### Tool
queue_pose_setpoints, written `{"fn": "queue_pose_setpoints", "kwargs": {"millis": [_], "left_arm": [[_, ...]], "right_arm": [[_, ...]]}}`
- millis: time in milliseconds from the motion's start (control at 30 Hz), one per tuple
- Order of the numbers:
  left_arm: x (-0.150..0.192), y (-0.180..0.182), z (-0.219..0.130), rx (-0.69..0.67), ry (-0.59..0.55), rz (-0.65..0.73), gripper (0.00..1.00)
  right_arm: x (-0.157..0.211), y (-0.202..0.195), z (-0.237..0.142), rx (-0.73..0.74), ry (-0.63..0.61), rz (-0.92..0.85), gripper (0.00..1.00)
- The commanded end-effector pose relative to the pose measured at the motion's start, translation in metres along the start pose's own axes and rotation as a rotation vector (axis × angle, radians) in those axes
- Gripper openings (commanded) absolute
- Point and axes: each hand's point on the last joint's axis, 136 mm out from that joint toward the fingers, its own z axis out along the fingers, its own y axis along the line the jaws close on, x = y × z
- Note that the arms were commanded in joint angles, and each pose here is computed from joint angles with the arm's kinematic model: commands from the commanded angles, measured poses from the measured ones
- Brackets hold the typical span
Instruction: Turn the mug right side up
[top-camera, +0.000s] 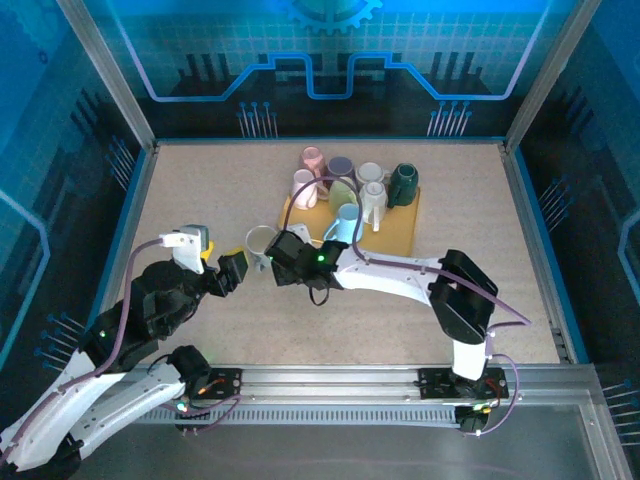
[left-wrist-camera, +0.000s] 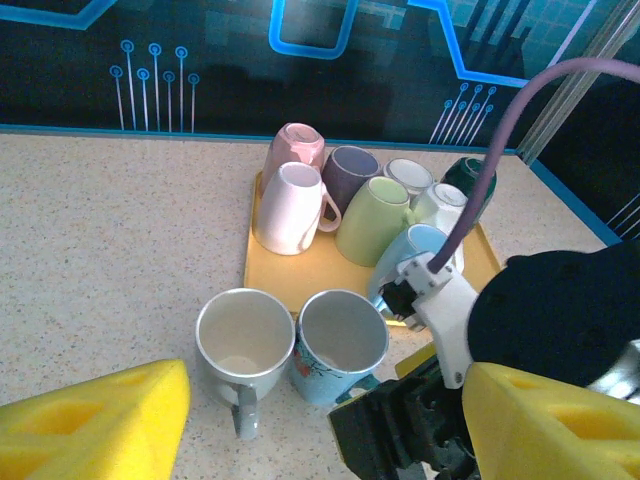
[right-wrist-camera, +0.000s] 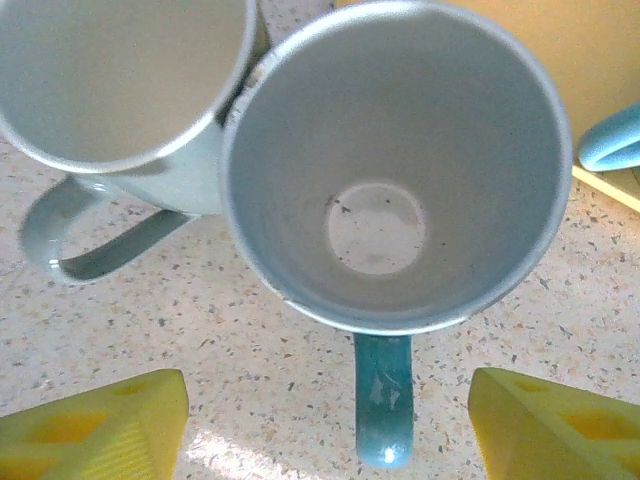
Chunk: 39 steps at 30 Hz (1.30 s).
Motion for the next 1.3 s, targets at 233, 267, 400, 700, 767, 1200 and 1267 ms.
{"fn": "queue_pose_setpoints", "kwargs": {"millis": [233,267,400,700,767,1200,1267], "left_arm": [[0.003,-0.005,0.008,0.003,0.033,0.024,0.73],[0.002,-0.008,0.009,0.011,0.039,0.026,0.73],[0.0,-0.023,0.014,0.059,0.084,0.02,0.74],[0.009,-0.068,0.04,0.19,0.26,0.031,0.74],[0.015,-0.077,0.05,0.207,0.301,0.033,0.74],[0.066,-0.122,0.139,0.233,0.552,0.089,0.76],[0.075,-0.126,0.151,0.231,0.58,0.097,0.76]], "right_arm": [[-0.021,0.018,-0.08,-0.238,-0.139,-0.095,0.79],[-0.026,0.013,-0.089,-0.225,-0.156,-0.097,0.79],[-0.035,0.011,-0.128,-0.298,-0.231,-0.188,0.79],[-0.043,-0.046,-0.175,-0.345,-0.335,-0.133,0.79],[-0.042,-0.068,-0.178,-0.335,-0.346,-0.085,0.78],[-0.007,-0.153,-0.17,-0.235,-0.331,0.057,0.76],[-0.003,-0.159,-0.168,-0.221,-0.324,0.062,0.76]]}}
